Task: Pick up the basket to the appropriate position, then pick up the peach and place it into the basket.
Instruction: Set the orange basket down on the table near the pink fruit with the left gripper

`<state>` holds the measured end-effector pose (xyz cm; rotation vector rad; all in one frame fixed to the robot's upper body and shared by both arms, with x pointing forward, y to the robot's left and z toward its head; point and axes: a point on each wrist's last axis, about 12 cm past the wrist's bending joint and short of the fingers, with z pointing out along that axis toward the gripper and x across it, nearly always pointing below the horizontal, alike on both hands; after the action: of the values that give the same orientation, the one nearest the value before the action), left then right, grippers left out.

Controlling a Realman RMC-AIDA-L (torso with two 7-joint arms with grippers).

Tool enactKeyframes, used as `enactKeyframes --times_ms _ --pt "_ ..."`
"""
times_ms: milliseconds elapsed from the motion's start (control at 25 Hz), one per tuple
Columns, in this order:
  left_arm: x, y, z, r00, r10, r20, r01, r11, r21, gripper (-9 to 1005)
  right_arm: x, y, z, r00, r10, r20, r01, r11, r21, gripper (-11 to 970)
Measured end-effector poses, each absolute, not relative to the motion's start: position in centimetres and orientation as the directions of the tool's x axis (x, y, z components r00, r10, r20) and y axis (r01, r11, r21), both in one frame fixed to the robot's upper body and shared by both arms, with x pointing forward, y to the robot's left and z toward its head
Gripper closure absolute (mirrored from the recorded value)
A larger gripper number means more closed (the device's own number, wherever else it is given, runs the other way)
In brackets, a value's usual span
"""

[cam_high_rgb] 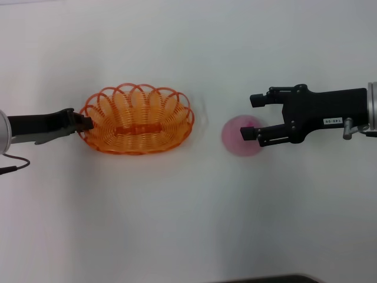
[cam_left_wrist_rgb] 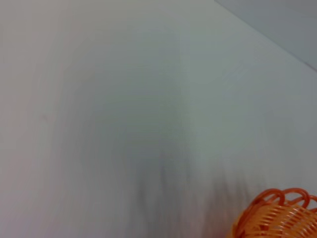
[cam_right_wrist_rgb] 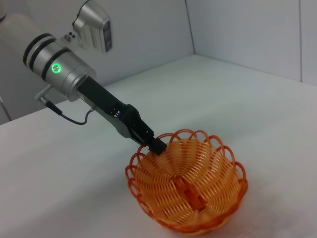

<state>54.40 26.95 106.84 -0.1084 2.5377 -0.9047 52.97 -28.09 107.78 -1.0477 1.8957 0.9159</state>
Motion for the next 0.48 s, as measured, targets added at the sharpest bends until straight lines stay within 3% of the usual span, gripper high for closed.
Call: enactKeyframes --times_ms 480 --pt "54.33 26.92 107.18 -0.900 -0.224 -0.374 0.073 0.769 -0.635 883 53.02 -28.25 107.91 -0.368 -0.333 -0.868 -0.887 0.405 0.221 81"
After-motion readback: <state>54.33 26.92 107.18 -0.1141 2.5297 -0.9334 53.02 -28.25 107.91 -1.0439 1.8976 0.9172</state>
